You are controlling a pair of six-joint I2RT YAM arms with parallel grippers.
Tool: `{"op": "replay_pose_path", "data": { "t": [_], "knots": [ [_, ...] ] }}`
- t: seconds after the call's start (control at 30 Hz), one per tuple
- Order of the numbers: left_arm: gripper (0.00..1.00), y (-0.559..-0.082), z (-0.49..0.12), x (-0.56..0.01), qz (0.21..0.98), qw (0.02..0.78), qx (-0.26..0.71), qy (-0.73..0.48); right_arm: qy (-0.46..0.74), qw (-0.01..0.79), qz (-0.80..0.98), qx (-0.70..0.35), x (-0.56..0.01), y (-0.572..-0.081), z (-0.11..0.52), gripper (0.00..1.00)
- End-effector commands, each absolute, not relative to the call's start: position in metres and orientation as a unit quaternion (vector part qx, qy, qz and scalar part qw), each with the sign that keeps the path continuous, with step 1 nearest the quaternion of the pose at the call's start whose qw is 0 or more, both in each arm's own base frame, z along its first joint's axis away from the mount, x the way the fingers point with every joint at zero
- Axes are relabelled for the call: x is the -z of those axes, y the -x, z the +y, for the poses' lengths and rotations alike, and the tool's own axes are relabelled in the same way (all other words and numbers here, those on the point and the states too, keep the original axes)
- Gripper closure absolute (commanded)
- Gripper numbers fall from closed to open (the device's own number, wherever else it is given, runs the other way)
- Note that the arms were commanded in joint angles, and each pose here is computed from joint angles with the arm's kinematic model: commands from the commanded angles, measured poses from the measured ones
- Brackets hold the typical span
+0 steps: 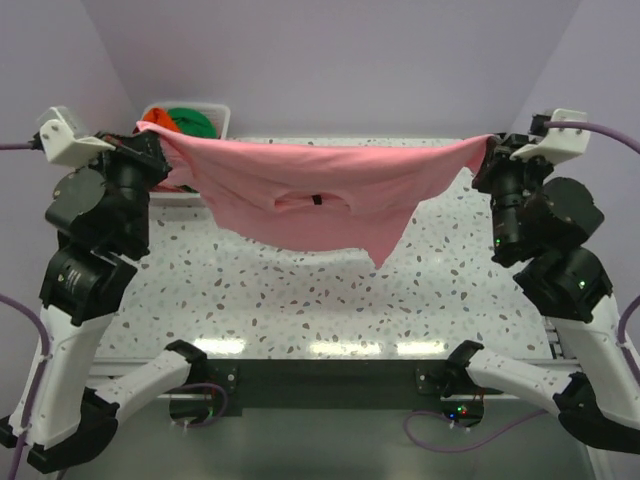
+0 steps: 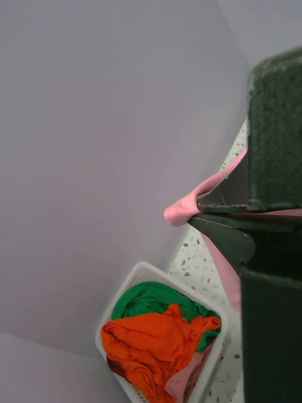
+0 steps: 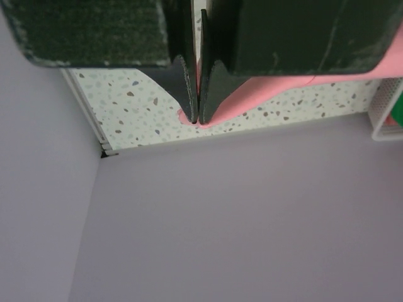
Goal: Fold and stack the t-shirts
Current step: Flatten the tshirt out
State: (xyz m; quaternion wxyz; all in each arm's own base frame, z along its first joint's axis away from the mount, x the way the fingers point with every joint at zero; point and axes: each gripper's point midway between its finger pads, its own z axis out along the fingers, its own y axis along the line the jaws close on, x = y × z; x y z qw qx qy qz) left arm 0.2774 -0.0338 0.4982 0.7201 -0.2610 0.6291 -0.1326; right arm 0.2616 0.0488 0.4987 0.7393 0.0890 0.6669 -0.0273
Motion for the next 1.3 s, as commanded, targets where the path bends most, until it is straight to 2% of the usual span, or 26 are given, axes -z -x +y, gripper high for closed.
{"op": "replay_pose_path", "data": {
  "t": [0.0, 0.17, 0.33, 0.43, 0.47, 0.53, 0.57, 0.6, 0.73, 0.77, 0.83, 0.93, 1.03, 1.13, 1.2, 1.23, 1.27],
  "knots": [
    [1.0, -0.268, -0.031, -0.539, 0.595, 0.751, 0.148, 0.247, -0.065, 0.755, 0.652, -0.004, -0.527, -0.255, 0.054, 1.0],
    [1.0, -0.294, -0.038, -0.536, 0.601, 0.745, 0.13, 0.259, -0.077, 0.753, 0.653, 0.038, -0.527, -0.273, 0.056, 1.0],
    [1.0, -0.363, -0.053, -0.5, 0.65, 0.713, 0.062, 0.255, -0.051, 0.73, 0.678, 0.064, -0.513, -0.324, 0.084, 1.0],
    [1.0, -0.421, -0.053, -0.485, 0.683, 0.687, 0.107, 0.224, -0.06, 0.713, 0.694, 0.08, -0.502, -0.374, 0.077, 1.0],
    [1.0, -0.434, -0.036, -0.481, 0.688, 0.68, 0.094, 0.234, -0.059, 0.711, 0.696, 0.077, -0.502, -0.384, 0.076, 1.0],
    [1.0, -0.466, -0.035, -0.493, 0.689, 0.682, 0.085, 0.228, -0.052, 0.712, 0.697, 0.071, -0.511, -0.408, 0.081, 1.0],
    [1.0, -0.462, -0.035, -0.527, 0.672, 0.7, 0.099, 0.218, -0.063, 0.726, 0.681, 0.068, -0.534, -0.407, 0.074, 1.0],
    [1.0, -0.483, -0.04, -0.516, 0.685, 0.692, 0.096, 0.209, -0.062, 0.728, 0.679, 0.072, -0.538, -0.412, 0.074, 1.0],
    [1.0, -0.476, -0.043, -0.548, 0.659, 0.719, 0.113, 0.189, -0.05, 0.734, 0.673, 0.078, -0.555, -0.42, 0.074, 1.0],
    [1.0, -0.48, -0.043, -0.534, 0.665, 0.713, 0.108, 0.191, -0.05, 0.735, 0.672, 0.078, -0.557, -0.418, 0.073, 1.0],
    [1.0, -0.456, -0.035, -0.544, 0.654, 0.723, 0.106, 0.197, -0.049, 0.732, 0.675, 0.081, -0.557, -0.41, 0.067, 1.0],
    [1.0, -0.437, -0.025, -0.523, 0.675, 0.703, 0.082, 0.207, -0.04, 0.708, 0.7, 0.086, -0.527, -0.406, 0.066, 1.0],
    [1.0, -0.423, -0.024, -0.483, 0.714, 0.667, 0.068, 0.201, -0.043, 0.684, 0.723, 0.083, -0.49, -0.389, 0.06, 1.0],
    [1.0, -0.416, -0.022, -0.417, 0.763, 0.61, 0.046, 0.209, -0.053, 0.661, 0.746, 0.065, -0.443, -0.365, 0.054, 1.0],
    [1.0, -0.401, -0.021, -0.348, 0.806, 0.547, 0.03, 0.226, -0.057, 0.623, 0.778, 0.06, -0.398, -0.345, 0.05, 1.0],
    [1.0, -0.391, -0.019, -0.292, 0.833, 0.501, 0.013, 0.232, -0.051, 0.59, 0.803, 0.067, -0.362, -0.34, 0.05, 1.0],
    [1.0, -0.38, -0.017, -0.28, 0.833, 0.498, 0.014, 0.242, -0.046, 0.57, 0.819, 0.057, -0.344, -0.326, 0.05, 1.0]
  ]
}}
